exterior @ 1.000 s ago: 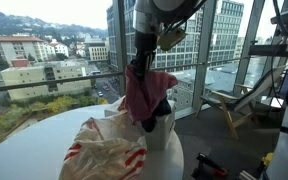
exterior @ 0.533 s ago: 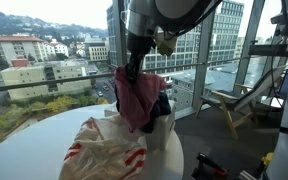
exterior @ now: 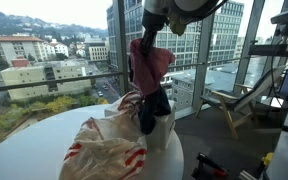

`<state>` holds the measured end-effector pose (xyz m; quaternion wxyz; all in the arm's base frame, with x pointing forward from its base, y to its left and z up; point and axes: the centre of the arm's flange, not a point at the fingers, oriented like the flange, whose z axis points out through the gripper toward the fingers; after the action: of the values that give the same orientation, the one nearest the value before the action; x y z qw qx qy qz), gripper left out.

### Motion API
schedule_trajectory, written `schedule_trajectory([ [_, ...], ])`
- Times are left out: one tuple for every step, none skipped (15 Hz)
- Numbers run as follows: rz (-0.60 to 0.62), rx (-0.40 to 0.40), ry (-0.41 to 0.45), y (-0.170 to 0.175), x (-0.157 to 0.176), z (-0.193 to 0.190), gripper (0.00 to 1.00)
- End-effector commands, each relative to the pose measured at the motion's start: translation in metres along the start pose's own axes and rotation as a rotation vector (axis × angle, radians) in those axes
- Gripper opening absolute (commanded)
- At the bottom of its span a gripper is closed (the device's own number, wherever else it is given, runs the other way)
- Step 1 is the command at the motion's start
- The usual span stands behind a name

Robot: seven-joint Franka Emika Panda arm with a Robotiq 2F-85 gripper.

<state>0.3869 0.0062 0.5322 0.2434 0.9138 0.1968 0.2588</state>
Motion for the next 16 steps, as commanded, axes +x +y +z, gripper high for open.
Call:
schedule_trajectory([
  [0.087, -0.100, 0.017, 0.046, -0.023, 0.010, 0.04],
  [0.111, -0.102, 0.004, 0.057, -0.033, 0.025, 0.04],
  [0.125, -0.106, -0.003, 0.066, -0.042, 0.037, 0.04],
  [0.143, -0.103, -0.014, 0.073, -0.051, 0.051, 0.04],
  [0.156, -0.099, -0.020, 0.078, -0.060, 0.061, 0.04],
  [0.164, -0.092, -0.023, 0.080, -0.067, 0.070, 0.04],
  [0.169, -0.089, -0.022, 0.082, -0.072, 0.076, 0.04],
  [0.168, -0.089, -0.013, 0.082, -0.075, 0.075, 0.04],
  [0.168, -0.090, -0.004, 0.082, -0.077, 0.074, 0.04],
  [0.163, -0.104, 0.019, 0.081, -0.074, 0.061, 0.04],
  [0.157, -0.110, 0.035, 0.081, -0.072, 0.052, 0.04],
  [0.152, -0.123, 0.063, 0.080, -0.067, 0.033, 0.04],
  [0.152, -0.127, 0.075, 0.079, -0.064, 0.021, 0.04],
  [0.141, -0.128, 0.105, 0.076, -0.058, -0.001, 0.04],
  [0.137, -0.129, 0.130, 0.073, -0.053, -0.014, 0.04],
  [0.128, -0.119, 0.162, 0.070, -0.047, -0.029, 0.04],
])
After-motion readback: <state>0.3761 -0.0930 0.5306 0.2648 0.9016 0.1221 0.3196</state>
